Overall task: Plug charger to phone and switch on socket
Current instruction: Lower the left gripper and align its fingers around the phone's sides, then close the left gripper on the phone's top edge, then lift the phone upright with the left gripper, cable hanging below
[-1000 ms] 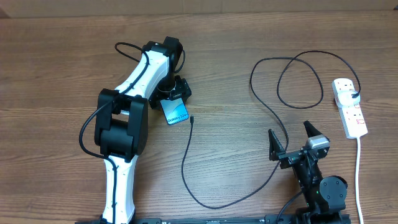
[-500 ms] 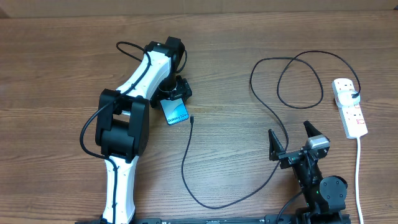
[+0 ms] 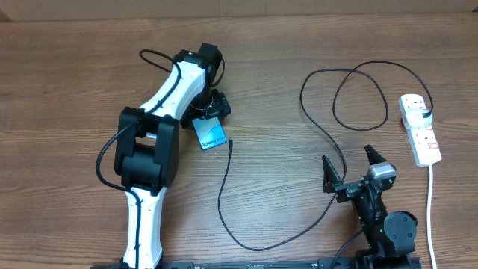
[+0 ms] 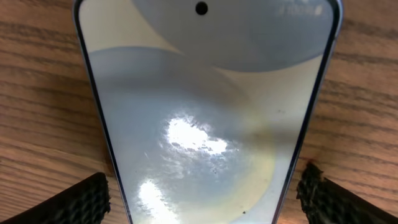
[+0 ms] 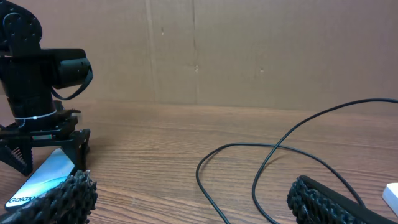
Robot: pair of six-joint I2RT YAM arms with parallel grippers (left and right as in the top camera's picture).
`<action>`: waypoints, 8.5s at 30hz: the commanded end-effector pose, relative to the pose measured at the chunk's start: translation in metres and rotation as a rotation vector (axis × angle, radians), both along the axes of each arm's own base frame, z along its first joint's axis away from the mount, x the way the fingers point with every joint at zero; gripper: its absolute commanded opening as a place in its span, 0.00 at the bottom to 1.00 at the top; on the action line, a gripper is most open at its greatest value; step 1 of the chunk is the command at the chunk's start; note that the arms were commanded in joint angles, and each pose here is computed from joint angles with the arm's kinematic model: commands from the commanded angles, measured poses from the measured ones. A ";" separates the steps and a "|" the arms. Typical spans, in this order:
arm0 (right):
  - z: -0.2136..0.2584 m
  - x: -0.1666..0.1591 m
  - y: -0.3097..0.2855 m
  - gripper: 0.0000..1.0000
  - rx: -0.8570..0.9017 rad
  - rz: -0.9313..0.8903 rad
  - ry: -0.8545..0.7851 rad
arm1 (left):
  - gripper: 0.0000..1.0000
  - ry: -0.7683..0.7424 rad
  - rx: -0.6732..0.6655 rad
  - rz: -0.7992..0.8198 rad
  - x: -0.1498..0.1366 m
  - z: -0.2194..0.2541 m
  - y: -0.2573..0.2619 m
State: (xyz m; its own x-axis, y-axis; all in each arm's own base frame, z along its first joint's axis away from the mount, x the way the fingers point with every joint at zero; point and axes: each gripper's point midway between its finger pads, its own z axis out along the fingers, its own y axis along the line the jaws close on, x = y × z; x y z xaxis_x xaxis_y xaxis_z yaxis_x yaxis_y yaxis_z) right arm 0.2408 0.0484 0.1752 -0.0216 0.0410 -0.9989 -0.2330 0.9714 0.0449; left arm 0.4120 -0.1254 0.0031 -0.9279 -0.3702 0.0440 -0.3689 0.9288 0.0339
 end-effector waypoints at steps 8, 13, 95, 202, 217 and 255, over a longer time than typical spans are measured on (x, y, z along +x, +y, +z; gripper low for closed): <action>-0.004 0.001 -0.001 1.00 -0.001 -0.005 0.005 | 0.89 0.026 0.074 -0.008 -0.008 -0.013 0.011; -0.004 0.001 -0.001 1.00 -0.001 -0.005 0.005 | 0.89 0.045 0.079 -0.010 -0.013 -0.014 0.012; -0.004 0.001 -0.001 1.00 -0.001 -0.005 0.005 | 1.00 0.128 0.111 -0.051 -0.041 -0.046 0.038; -0.004 0.001 -0.001 1.00 -0.001 -0.005 0.005 | 0.63 0.000 -0.181 -0.139 0.016 0.048 0.002; -0.004 0.001 -0.001 1.00 -0.001 -0.005 0.005 | 0.64 0.030 -0.631 -0.216 0.003 0.107 -0.065; 0.046 -0.022 0.039 1.00 0.028 0.254 -0.106 | 0.63 -0.005 -1.036 -0.323 -0.006 0.156 -0.107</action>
State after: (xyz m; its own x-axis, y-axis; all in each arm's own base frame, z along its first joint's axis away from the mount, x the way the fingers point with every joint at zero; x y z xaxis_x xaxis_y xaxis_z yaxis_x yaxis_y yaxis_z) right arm 0.2287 0.0817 0.1879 0.0143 0.0546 -0.9984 -0.4292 0.9022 0.0431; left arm 0.4015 -0.2293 0.1456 -0.9674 0.0875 0.2378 -0.1411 0.5933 -0.7925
